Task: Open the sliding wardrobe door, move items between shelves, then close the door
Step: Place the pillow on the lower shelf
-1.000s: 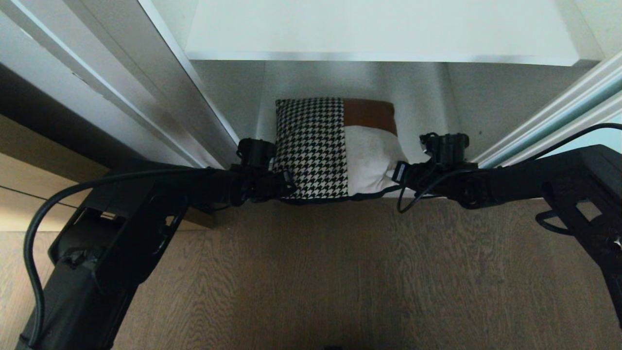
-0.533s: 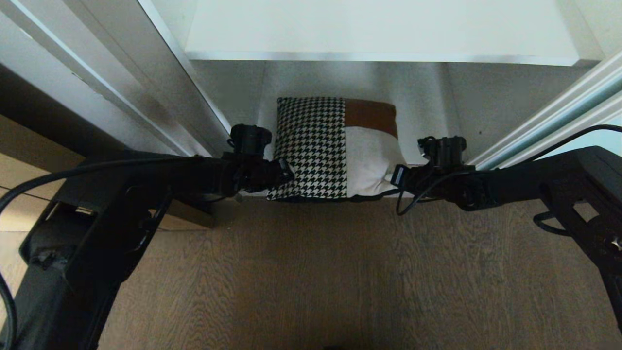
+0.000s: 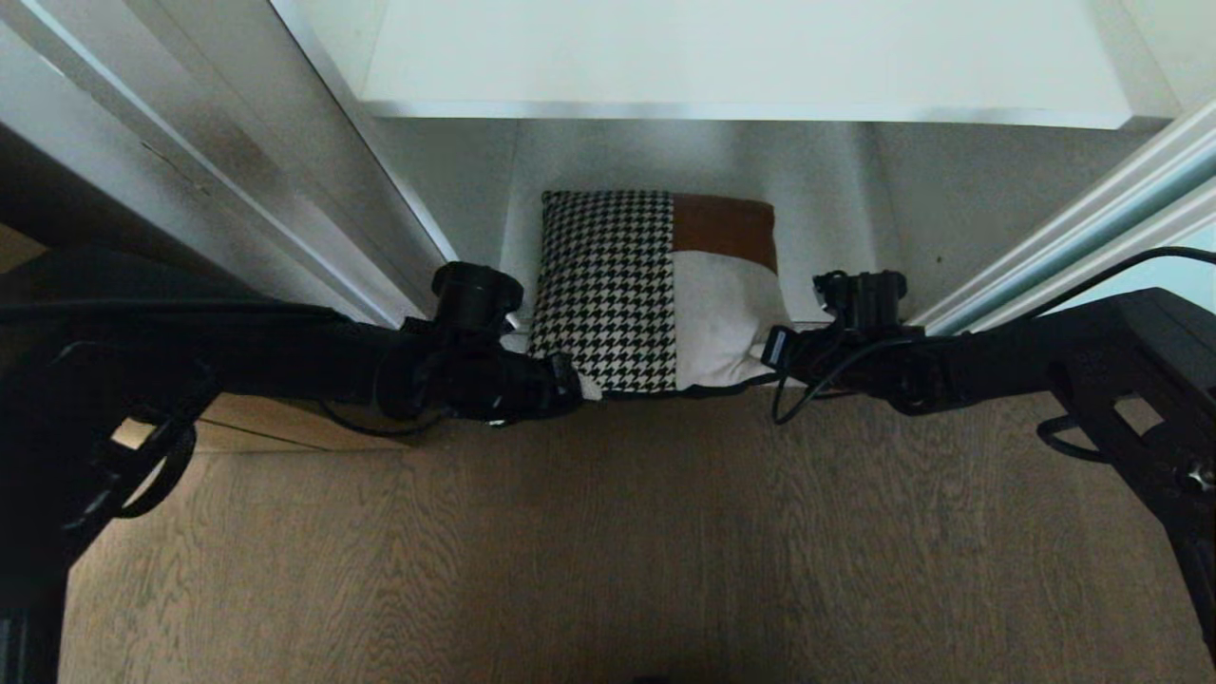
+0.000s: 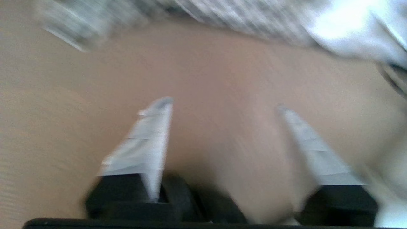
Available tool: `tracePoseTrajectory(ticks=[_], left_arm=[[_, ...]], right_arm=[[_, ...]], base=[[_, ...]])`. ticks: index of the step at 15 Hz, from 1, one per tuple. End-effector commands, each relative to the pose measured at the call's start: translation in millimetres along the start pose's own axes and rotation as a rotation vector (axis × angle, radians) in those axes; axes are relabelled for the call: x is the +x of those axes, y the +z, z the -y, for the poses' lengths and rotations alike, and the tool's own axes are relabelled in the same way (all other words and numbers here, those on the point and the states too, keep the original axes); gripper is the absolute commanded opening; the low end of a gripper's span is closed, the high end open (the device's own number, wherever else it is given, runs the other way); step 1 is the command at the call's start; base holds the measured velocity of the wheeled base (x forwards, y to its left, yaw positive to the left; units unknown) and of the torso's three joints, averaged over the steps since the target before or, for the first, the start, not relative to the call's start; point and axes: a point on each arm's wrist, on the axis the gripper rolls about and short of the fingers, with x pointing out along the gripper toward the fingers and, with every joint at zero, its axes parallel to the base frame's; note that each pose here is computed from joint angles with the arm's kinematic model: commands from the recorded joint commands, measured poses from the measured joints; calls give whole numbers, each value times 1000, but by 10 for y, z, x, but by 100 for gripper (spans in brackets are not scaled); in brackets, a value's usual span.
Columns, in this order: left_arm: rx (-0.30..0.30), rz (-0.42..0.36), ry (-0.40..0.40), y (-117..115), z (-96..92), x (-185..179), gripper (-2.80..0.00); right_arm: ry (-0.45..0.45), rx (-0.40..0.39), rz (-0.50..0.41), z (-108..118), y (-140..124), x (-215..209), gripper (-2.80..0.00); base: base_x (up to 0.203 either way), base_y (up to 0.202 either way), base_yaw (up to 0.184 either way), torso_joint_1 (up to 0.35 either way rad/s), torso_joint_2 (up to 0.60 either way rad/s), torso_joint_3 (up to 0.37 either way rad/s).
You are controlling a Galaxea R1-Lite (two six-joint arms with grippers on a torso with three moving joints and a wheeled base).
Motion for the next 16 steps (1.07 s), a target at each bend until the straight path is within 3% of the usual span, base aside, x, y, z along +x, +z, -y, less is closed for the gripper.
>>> tracePoseTrajectory(ticks=[1, 4, 7, 11, 13, 16], left_arm=[[12, -83, -98, -79, 13, 15, -280], [11, -188, -44, -294, -269, 545, -280], [33, -162, 64, -345, -497, 1001, -280], [67, 54, 272, -170, -655, 1402, -280], [82, 198, 255, -124, -661, 1508, -280], [101, 315, 272, -62, -620, 1523, -280]], right_arm=[[2, 4, -6, -19, 2, -25, -280], [-11, 56, -29, -29, 5, -25, -280], [-11, 55, -32, -39, 3, -32, -280], [-13, 54, -37, -45, 5, -31, -280], [-18, 52, -56, -36, -32, -8, -280], [-20, 53, -67, -2, -101, 65, -280]], base=[[0, 0, 0, 0, 0, 0], [0, 0, 0, 0, 0, 0], [0, 0, 0, 0, 0, 0], [0, 0, 0, 0, 0, 0], [0, 0, 0, 0, 0, 0], [0, 0, 0, 0, 0, 0]])
